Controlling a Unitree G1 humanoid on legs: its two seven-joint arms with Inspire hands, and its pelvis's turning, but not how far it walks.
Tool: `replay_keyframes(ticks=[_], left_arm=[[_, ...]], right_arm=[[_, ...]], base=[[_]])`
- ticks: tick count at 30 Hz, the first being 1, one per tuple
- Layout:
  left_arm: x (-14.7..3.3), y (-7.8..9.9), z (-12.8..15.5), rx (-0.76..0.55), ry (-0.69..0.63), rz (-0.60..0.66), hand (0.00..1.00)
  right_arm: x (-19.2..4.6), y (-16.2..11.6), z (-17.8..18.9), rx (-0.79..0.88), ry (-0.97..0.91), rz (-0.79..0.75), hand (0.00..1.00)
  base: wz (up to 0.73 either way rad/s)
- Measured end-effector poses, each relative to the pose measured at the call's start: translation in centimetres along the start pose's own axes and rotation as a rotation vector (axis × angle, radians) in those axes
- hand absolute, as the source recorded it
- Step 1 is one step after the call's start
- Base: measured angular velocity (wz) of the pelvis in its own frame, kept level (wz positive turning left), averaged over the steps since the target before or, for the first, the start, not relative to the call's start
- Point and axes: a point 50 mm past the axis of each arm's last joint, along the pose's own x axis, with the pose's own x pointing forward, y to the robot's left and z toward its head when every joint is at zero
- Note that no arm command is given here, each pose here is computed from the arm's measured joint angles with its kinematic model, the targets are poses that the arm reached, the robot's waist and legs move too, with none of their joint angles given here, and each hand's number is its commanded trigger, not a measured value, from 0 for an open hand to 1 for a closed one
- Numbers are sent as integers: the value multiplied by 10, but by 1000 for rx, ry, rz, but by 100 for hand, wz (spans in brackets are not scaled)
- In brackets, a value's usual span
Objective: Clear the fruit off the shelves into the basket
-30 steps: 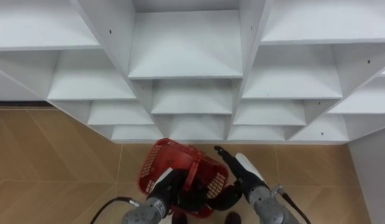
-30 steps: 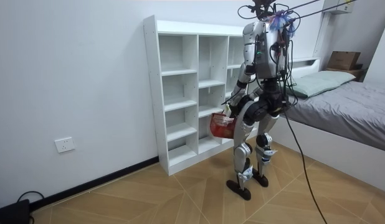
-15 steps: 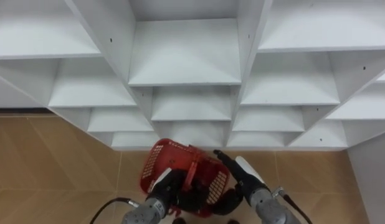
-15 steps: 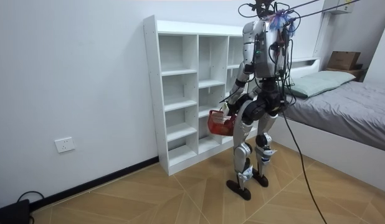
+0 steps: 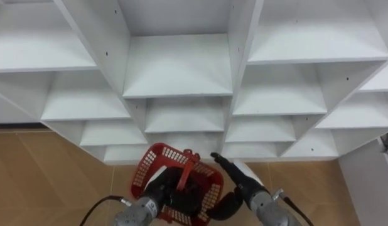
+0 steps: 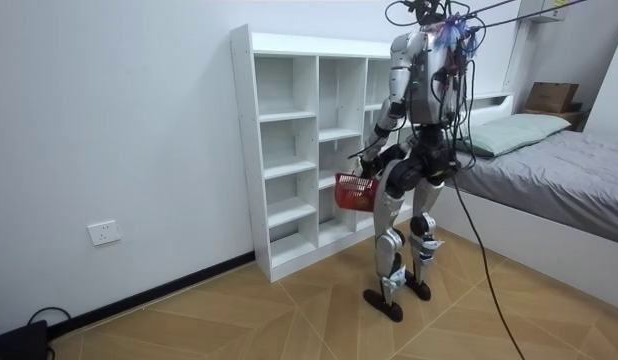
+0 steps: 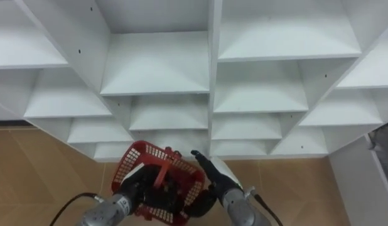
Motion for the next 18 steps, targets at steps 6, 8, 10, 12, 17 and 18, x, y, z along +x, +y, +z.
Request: replay_keyframes(ticks=[6, 8, 10, 12, 17, 18], left_arm=[[-7, 6, -7, -6, 6, 30, 100], [-9, 7, -11, -16, 18, 46, 100], [-11, 8, -14, -27, 24, 65, 100], [-14, 13, -17, -51, 28, 92, 100], [-27, 23, -33, -98, 58, 172, 100], [-29, 24, -35, -104, 65, 179, 100]], right_arm=[[-9, -4, 1, 18, -36, -34, 0], [-14, -3, 0, 33, -44, -40, 0], [-19, -1, -1, 48, -49, -53, 0], [-24, -5, -4, 71, -50, -84, 0], [-34, -17, -11, 79, -47, -155, 0], [-34, -18, -12, 76, -47, -160, 0]], base=[[-9], [-4], [0], [0], [-6], [0]])
